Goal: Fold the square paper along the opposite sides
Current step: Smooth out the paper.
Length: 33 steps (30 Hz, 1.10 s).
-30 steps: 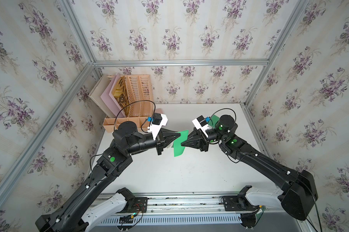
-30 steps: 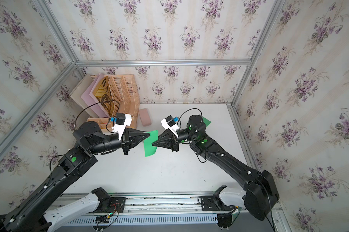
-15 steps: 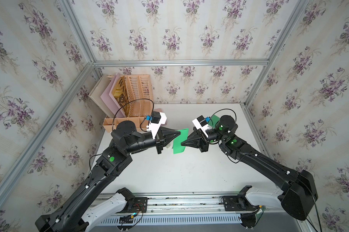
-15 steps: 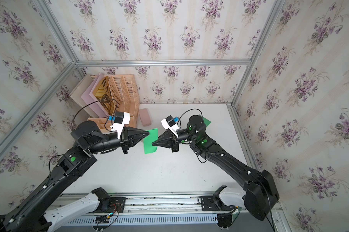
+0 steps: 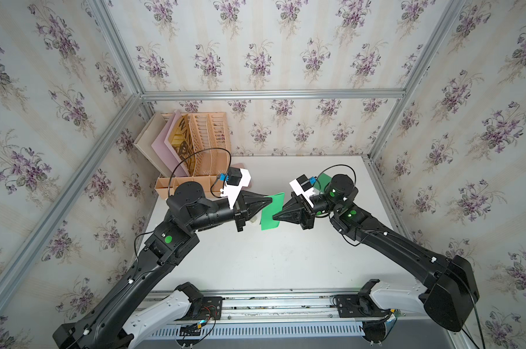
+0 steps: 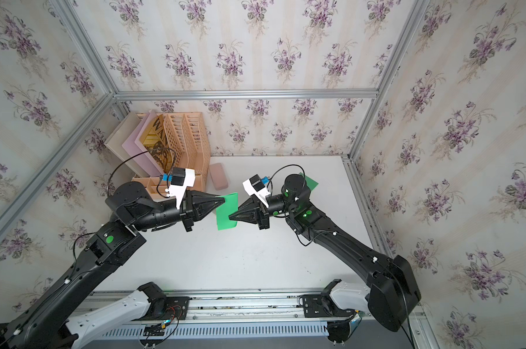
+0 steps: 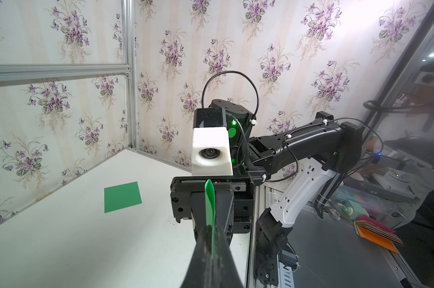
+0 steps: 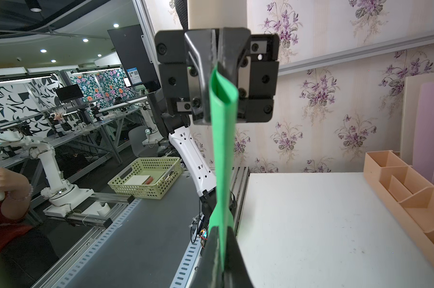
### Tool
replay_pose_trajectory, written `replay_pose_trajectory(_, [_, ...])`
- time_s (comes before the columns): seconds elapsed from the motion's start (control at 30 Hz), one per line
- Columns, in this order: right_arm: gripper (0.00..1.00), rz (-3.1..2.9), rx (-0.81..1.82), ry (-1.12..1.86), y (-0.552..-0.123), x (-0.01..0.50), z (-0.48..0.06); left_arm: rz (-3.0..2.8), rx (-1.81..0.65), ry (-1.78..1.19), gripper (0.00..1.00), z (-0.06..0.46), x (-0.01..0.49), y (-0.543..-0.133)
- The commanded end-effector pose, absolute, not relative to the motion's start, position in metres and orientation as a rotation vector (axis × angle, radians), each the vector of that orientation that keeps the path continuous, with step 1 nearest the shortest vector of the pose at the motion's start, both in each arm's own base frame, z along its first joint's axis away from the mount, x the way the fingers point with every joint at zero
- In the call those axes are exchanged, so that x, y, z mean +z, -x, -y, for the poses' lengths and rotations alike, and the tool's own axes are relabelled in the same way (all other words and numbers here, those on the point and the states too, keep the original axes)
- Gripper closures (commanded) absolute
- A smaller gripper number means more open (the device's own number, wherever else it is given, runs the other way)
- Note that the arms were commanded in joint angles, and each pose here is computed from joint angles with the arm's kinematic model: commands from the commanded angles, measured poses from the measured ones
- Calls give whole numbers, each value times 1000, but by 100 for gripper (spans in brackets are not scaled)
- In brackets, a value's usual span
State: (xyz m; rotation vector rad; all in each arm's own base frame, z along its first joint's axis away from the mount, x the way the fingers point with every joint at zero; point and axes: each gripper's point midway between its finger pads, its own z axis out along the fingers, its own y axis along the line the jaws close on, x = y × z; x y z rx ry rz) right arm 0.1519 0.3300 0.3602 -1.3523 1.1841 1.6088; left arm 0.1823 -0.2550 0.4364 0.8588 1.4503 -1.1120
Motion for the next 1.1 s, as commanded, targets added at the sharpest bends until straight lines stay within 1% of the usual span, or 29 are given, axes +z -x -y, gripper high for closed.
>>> replay_pose_trajectory(0.0, [84,-1174,1611,1358,-150,361,-329,-1378,-1103,-857,100,253,453,-180])
replay_pose_trajectory(0.03, [87,-1176,1613,1358,-150,360,-330,-1378,-1103,-857,100,253,453,-180])
replay_pose_trajectory(0.07, [100,-1179,1614,1359,-151,359,-330,-1375,-1102,-857,100,253,454,-180])
replay_pose_trajectory(0.23, [100,-1175,1613,1360,-149,358,-329,-1371,-1099,-858,100,253,455,-179])
replay_pose_trajectory(0.27, [96,-1175,1613,1360,-148,358,-329,-1371,-1096,-857,100,252,455,-180])
replay_pose_trajectory(0.3, [85,-1176,1612,1358,-149,358,-329,-1373,-1098,-856,100,253,455,-180])
replay_pose_trajectory(0.33, [82,-1179,1613,1358,-149,357,-329,-1372,-1097,-856,100,252,456,-180])
replay_pose_trajectory(0.37, [82,-1184,1613,1356,-150,355,-330,-1371,-1097,-856,100,253,456,-180])
replay_pose_trajectory(0.4, [96,-1188,1613,1353,-151,354,-330,-1371,-1097,-855,100,252,456,-180])
replay_pose_trajectory(0.43, [100,-1191,1614,1353,-151,354,-330,-1371,-1096,-854,100,252,456,-180])
replay_pose_trajectory(0.67, [100,-1182,1609,1355,-147,353,-328,-1377,-1092,-857,100,252,454,-180])
replay_pose_trajectory(0.7, [97,-1183,1609,1355,-147,353,-328,-1378,-1091,-855,100,252,454,-180])
replay_pose_trajectory(0.73, [88,-1189,1611,1354,-147,351,-328,-1375,-1092,-856,100,252,455,-180])
replay_pose_trajectory(0.77, [85,-1189,1610,1354,-147,351,-328,-1375,-1093,-857,100,252,454,-180])
replay_pose_trajectory(0.8, [84,-1192,1612,1354,-147,351,-329,-1373,-1091,-856,100,252,455,-180])
replay_pose_trajectory(0.87, [100,-1202,1614,1352,-148,348,-329,-1374,-1091,-856,100,252,455,-180])
replay_pose_trajectory(1.07, [100,-1203,1612,1349,-147,346,-328,-1373,-1086,-855,100,251,455,-180])
